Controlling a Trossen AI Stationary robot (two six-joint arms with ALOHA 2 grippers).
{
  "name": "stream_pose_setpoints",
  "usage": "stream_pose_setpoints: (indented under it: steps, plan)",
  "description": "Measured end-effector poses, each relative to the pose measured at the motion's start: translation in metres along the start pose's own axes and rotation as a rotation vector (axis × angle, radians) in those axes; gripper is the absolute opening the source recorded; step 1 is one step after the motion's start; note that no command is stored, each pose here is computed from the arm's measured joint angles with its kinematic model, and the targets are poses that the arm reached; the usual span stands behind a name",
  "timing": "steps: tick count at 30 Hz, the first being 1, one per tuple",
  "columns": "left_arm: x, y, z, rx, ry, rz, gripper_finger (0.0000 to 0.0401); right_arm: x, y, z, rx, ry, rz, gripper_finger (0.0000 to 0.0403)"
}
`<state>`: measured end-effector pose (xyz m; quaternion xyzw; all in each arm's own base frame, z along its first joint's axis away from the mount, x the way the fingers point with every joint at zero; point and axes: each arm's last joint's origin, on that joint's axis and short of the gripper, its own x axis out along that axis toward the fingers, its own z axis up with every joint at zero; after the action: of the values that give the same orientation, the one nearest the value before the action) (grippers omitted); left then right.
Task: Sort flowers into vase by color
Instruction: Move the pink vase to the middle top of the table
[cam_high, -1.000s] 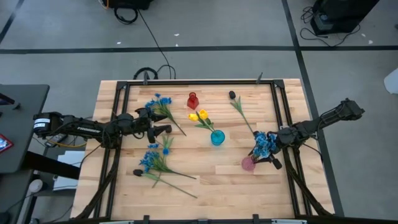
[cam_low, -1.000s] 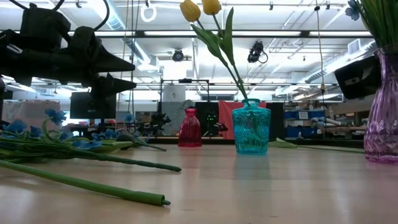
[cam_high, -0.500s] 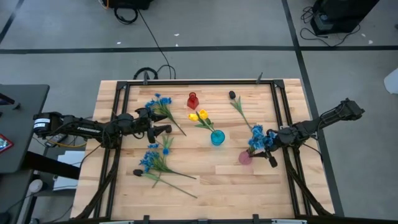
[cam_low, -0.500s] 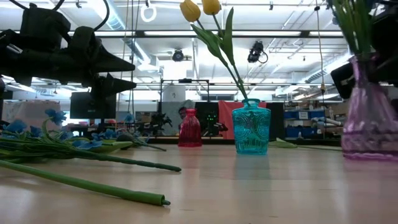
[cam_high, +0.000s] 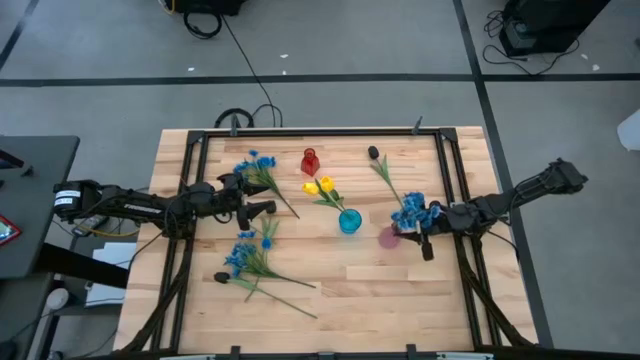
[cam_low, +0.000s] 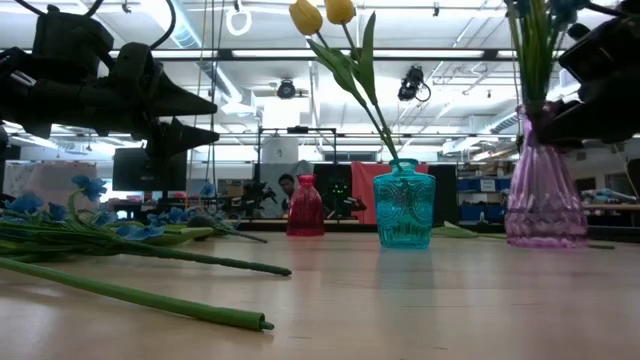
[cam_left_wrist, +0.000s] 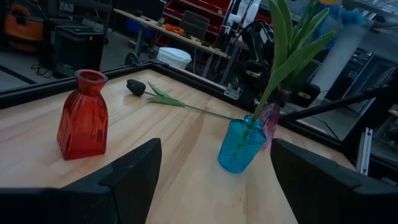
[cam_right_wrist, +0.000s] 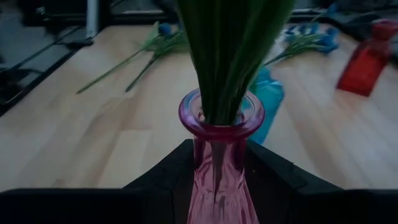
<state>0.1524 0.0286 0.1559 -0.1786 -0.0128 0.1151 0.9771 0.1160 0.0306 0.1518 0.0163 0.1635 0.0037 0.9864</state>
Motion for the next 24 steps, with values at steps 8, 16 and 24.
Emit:
stream_pose_setpoints:
  steps: [8, 16, 24]
  plan:
    - [0.000, 0.000, 0.000, 0.017, -0.001, -0.001, 0.0307, 0.008, -0.016, 0.010, 0.021, -0.091, -0.212, 0.0143]
    - [0.000, 0.000, 0.000, 0.016, -0.003, -0.002, 0.0307, 0.016, -0.033, 0.016, 0.032, -0.123, -0.265, 0.0142]
    - [0.000, 0.000, 0.000, 0.017, -0.004, -0.003, 0.0307, 0.025, -0.055, 0.025, 0.008, -0.217, -0.324, 0.0142]
